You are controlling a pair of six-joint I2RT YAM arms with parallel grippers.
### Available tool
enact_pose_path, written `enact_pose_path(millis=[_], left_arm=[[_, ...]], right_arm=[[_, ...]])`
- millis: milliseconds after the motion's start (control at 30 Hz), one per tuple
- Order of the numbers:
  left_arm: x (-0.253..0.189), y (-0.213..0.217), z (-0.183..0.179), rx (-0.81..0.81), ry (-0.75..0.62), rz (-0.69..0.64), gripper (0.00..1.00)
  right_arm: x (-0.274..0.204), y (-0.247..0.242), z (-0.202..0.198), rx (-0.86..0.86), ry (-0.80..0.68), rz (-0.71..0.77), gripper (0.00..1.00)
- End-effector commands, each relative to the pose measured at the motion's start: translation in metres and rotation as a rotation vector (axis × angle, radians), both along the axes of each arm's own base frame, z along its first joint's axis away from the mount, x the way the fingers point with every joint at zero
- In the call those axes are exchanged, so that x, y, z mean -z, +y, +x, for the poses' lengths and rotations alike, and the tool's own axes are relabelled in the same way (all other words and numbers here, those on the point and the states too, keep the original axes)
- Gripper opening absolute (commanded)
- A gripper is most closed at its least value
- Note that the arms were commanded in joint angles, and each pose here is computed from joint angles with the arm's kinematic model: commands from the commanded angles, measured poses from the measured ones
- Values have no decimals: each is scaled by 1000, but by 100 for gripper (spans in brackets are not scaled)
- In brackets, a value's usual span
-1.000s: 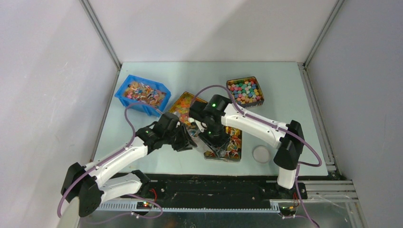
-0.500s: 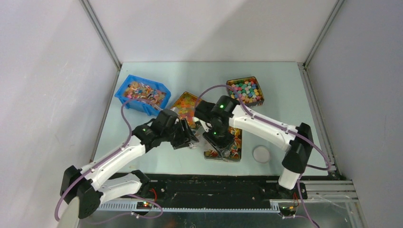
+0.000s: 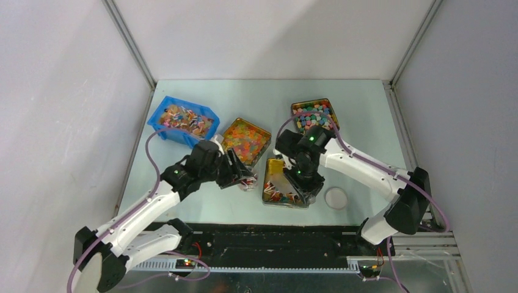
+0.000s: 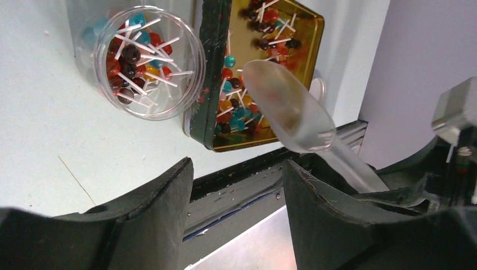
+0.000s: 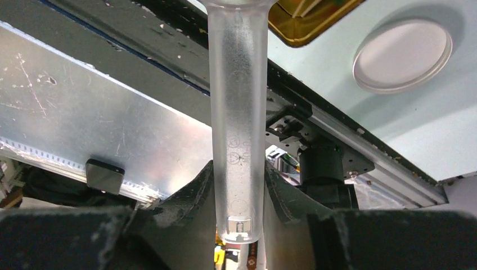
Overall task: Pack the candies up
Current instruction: Scoop the fake candies from the storage box.
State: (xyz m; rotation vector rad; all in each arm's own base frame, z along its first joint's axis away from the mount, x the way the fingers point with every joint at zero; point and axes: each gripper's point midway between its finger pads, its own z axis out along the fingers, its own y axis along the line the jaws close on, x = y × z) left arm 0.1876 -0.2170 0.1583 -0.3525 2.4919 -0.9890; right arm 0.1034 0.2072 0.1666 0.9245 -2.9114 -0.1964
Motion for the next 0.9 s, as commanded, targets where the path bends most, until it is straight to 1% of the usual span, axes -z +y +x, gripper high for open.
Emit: enact_pose_path(millis=[0,233,467,600,800,867], left_arm=[[13,-5,-3,50,11,33,64],[40,-29,-11,146,55,126,64],[68,-50,-13,234,100,222,60],[79,-57,-12,256,115,246,59],[90,-65,-10,287,130,272,53],[93,-66,-9,292,133,294,49]], right_arm=[[-8,-17,-2,63,7,-6,0],[-10,-32,-16,104,117,-71,0],[-5,-29,-26,105,205,-84,0],[1,-29,-32,102,252,-103,0],[10,-31,-29,99,279,-145,0],[13,-31,-28,96,288,-157,0]])
